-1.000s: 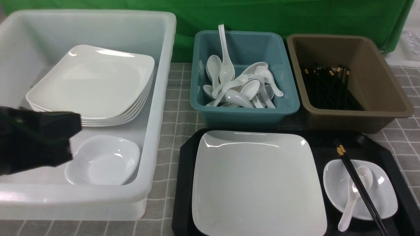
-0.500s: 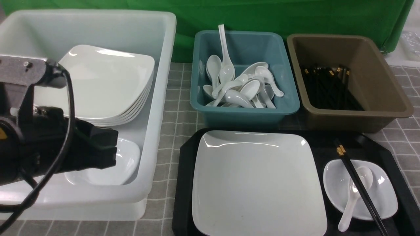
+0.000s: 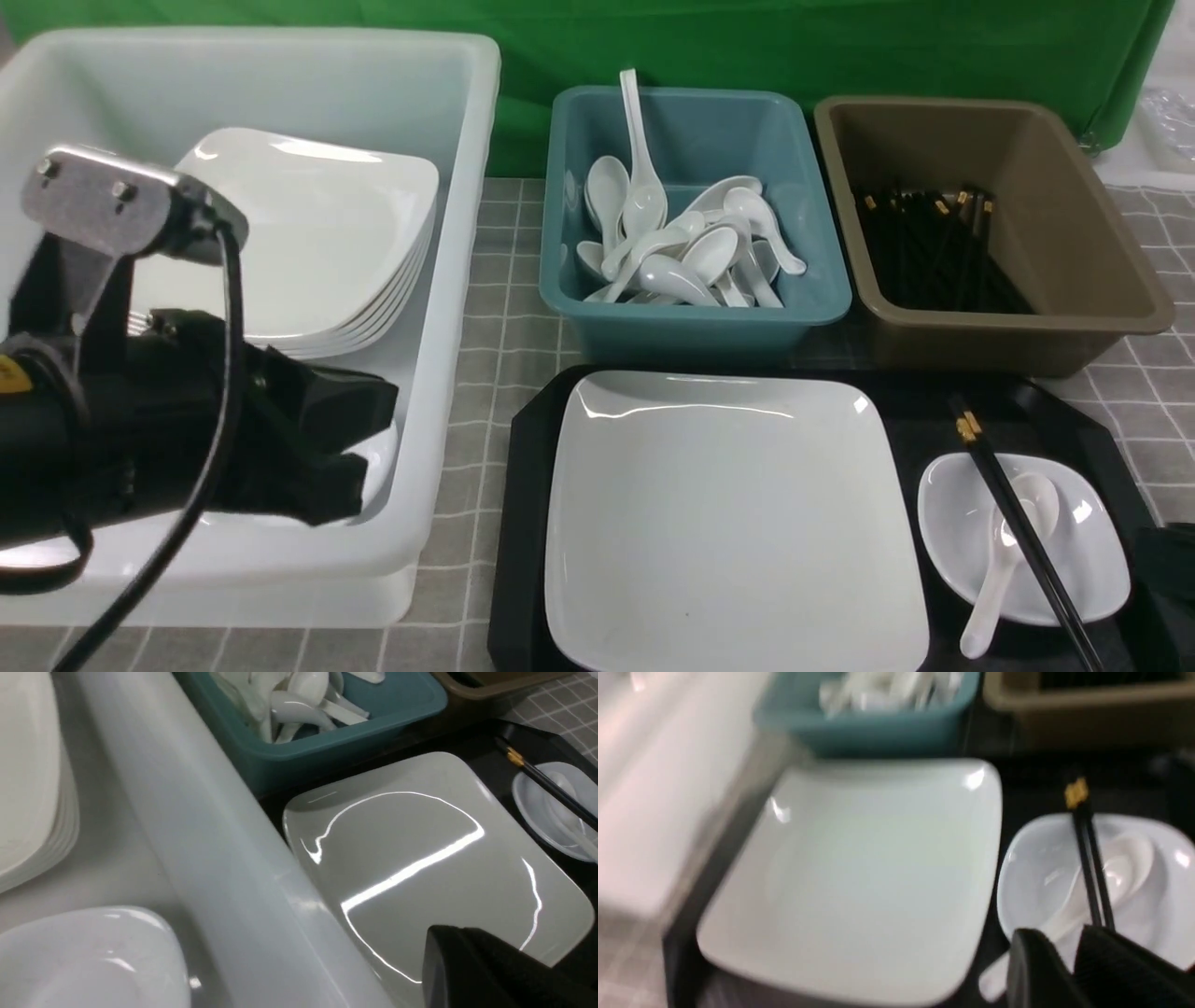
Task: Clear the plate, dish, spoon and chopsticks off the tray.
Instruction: Use the right arm to grab a pair of chopsticks from the plate
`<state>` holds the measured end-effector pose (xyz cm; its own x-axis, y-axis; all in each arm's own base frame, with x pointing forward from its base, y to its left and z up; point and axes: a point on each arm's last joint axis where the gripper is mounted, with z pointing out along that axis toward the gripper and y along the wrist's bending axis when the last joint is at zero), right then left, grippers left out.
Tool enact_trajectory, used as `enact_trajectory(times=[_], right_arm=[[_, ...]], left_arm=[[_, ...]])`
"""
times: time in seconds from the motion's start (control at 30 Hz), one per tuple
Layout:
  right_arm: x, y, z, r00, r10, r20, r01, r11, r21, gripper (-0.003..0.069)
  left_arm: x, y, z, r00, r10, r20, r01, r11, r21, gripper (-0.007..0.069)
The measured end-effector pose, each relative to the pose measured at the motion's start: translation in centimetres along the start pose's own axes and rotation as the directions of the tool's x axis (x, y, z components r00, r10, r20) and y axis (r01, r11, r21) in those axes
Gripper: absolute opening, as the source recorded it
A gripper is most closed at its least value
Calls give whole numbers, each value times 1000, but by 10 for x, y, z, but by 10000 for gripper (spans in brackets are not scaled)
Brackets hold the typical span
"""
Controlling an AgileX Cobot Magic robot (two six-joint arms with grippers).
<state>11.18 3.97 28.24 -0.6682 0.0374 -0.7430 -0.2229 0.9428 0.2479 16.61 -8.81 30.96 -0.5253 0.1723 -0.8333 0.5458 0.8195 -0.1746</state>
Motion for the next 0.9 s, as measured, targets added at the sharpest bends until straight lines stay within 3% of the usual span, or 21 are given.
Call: enact_trajectory(times=[0.1, 0.33, 0.53, 0.9], right_arm=[[-34, -4, 41, 951, -57, -303, 75, 996, 48, 247], [-51, -22, 112, 826, -73, -560, 159, 982, 106, 349], [-44, -41, 153, 760, -16, -650, 138, 981, 137, 375], [-37, -65, 178, 746, 56, -664, 95, 977, 189, 377]], left_arm=[[-2, -8, -19, 996, 69, 58, -71, 997, 18, 7], [-4, -23, -66, 953, 197, 230, -200, 980, -10, 7], [0, -29, -86, 925, 252, 286, -254, 967, -29, 7], [1, -28, -87, 919, 279, 279, -276, 960, -49, 7]])
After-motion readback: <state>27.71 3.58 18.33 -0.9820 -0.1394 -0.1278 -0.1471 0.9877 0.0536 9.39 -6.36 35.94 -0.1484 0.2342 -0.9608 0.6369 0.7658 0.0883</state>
